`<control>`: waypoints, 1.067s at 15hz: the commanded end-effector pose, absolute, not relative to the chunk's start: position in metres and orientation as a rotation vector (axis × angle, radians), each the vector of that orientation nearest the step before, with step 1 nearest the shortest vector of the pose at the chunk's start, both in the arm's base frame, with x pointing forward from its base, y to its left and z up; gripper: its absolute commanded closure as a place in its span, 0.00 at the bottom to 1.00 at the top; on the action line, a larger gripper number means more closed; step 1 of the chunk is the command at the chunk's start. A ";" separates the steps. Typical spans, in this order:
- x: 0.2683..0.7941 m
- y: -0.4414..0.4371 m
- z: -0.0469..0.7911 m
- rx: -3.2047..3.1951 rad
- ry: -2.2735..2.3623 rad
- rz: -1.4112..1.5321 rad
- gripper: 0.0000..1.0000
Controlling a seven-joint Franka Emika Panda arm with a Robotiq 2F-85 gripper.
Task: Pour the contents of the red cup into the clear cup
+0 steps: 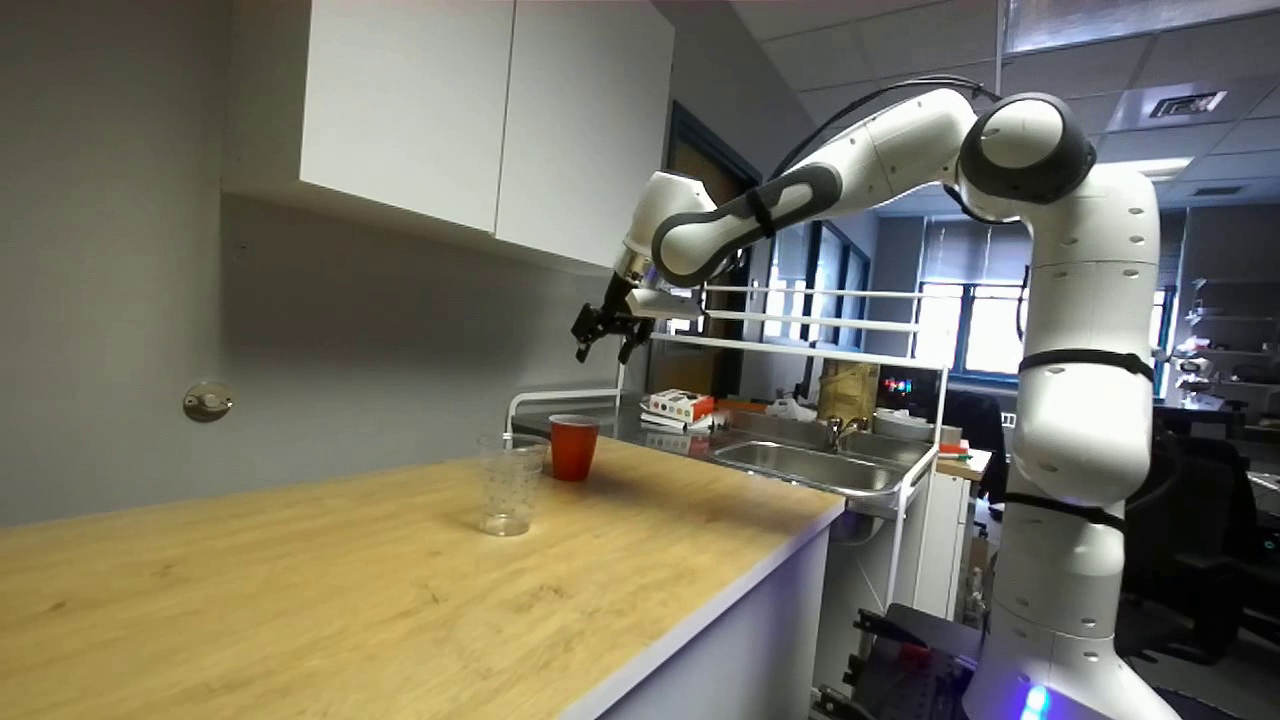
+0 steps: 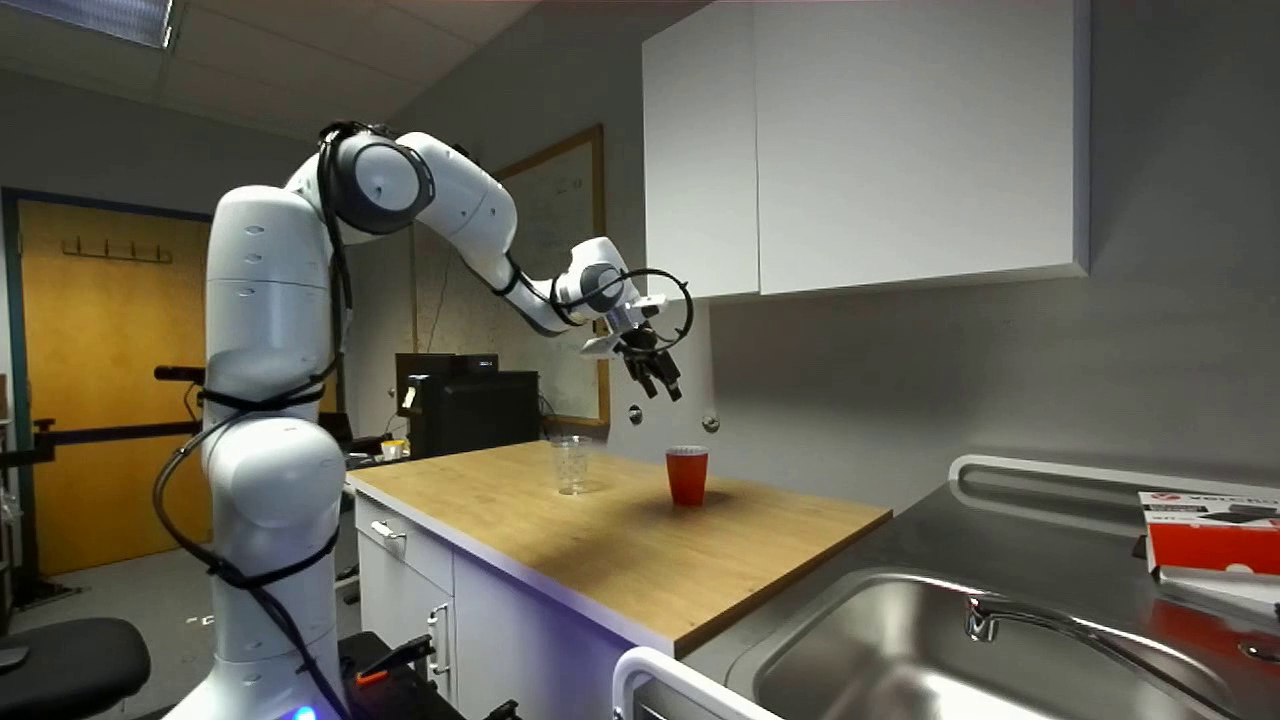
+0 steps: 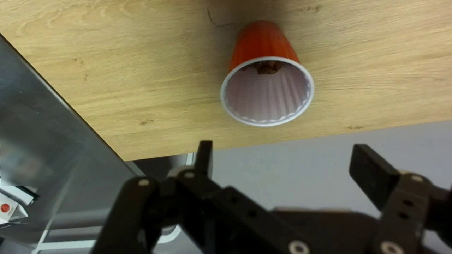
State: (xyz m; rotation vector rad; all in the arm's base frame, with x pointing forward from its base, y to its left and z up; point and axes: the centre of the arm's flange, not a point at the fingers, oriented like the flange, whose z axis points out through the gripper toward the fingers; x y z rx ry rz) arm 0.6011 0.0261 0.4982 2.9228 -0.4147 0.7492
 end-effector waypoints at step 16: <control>0.695 -0.049 0.398 2.984 -0.710 0.338 0.00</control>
